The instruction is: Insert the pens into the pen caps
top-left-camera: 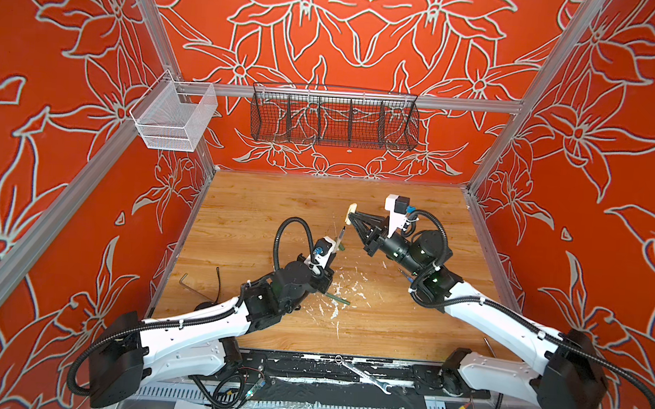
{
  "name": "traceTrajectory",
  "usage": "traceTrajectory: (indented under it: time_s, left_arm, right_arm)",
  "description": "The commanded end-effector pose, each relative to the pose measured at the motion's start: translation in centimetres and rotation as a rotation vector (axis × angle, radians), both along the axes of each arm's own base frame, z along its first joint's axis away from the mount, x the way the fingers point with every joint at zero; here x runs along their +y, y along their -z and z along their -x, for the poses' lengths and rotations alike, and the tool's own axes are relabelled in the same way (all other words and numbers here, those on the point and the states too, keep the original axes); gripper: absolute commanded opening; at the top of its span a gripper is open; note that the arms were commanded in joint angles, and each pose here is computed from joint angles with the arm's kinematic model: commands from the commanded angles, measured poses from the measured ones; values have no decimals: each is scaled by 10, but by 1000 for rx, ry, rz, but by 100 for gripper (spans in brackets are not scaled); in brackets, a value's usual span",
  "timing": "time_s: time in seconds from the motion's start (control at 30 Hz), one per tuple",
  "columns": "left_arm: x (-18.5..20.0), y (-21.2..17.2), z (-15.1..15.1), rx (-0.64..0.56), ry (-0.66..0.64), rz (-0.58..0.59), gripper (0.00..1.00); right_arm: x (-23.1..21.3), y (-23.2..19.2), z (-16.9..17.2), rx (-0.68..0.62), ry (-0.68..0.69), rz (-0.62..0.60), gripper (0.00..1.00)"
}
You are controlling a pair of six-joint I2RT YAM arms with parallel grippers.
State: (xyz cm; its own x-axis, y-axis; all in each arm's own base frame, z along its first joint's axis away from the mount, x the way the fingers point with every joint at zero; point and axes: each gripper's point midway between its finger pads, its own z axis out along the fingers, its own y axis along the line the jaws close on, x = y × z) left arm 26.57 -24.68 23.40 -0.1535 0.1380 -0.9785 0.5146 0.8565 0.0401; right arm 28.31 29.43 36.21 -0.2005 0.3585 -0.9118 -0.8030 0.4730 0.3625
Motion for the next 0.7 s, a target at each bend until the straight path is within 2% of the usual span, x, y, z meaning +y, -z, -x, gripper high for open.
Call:
traceTrajectory:
  time_s: [0.0,0.3,0.67]
  left_arm:
    - [4,-5,1,-9,-4,20,0]
    - [5,-4,1,-6,-8,17,0]
    - [5,-1,0,-3,-12,14,0]
  right_arm:
    - [2,-2,-3,-7,13,-10,5]
    - [11,2,-1,24,-50,-53,5]
    - [3,-17,7,-26,-39,-62,5]
